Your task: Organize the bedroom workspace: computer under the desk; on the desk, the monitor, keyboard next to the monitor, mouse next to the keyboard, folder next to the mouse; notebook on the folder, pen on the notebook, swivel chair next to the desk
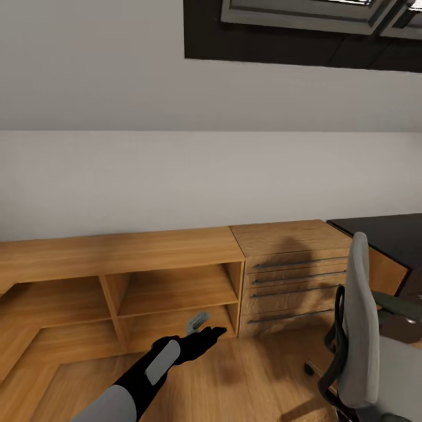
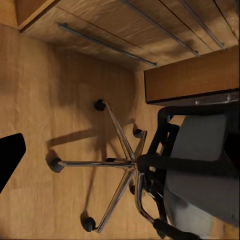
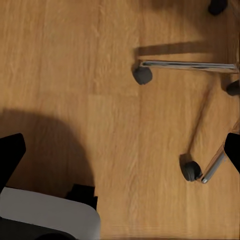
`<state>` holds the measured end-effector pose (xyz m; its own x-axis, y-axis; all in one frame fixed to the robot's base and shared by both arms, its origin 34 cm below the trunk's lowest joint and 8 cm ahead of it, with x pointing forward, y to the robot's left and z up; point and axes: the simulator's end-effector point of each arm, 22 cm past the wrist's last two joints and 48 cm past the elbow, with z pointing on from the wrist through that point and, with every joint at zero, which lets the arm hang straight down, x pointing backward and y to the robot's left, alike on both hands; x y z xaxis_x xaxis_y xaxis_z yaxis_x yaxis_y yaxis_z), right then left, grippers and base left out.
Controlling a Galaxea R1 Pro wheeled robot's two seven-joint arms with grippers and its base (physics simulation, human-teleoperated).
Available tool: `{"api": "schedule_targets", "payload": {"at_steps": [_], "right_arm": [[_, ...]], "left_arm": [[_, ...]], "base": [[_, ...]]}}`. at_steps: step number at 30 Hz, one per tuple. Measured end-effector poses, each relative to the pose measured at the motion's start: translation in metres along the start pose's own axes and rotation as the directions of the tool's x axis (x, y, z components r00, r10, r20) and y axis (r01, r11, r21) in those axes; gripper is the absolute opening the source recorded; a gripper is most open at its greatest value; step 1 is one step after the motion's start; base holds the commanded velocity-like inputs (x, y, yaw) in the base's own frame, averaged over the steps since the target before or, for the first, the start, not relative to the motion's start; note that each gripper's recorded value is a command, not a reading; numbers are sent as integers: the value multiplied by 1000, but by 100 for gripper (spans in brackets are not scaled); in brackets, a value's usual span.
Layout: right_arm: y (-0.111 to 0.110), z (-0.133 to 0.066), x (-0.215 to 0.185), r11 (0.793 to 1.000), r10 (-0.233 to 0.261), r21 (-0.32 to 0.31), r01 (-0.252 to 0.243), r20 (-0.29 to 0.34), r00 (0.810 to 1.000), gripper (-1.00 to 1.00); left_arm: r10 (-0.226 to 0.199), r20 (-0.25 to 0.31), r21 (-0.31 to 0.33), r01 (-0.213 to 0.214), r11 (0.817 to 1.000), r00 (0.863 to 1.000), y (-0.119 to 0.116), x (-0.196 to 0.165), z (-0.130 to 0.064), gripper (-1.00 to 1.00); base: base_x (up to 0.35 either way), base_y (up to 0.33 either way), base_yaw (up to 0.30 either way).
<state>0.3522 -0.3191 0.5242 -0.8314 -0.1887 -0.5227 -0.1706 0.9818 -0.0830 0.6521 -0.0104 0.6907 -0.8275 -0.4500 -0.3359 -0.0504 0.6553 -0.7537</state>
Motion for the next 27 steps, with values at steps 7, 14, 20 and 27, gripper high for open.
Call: {"api": "schedule_targets", "payload": {"at_steps": [7,14,20,27], "right_arm": [[-1,10,7,1000,-1,1,1,1,1000,100],[-1,20,15,1000,-3,3,3,0,1000,100],[0,29,22,1000,-3,3,3,1,1000,100],[1,40,31,1000,-6,2,6,2,1000,100]], "left_arm": [[-10,27,88,8,996,1000,-9,-18,3,100],[-12,49,108,7,994,999,-3,-32,7,100],[-26,41,103,21,994,999,15,-21,12,100],[-144,56,67,140,988,988,52,-32,18,100]], "base": [[0,0,-298],[0,0,-298],[0,0,-298],[0,0,-298]]}}
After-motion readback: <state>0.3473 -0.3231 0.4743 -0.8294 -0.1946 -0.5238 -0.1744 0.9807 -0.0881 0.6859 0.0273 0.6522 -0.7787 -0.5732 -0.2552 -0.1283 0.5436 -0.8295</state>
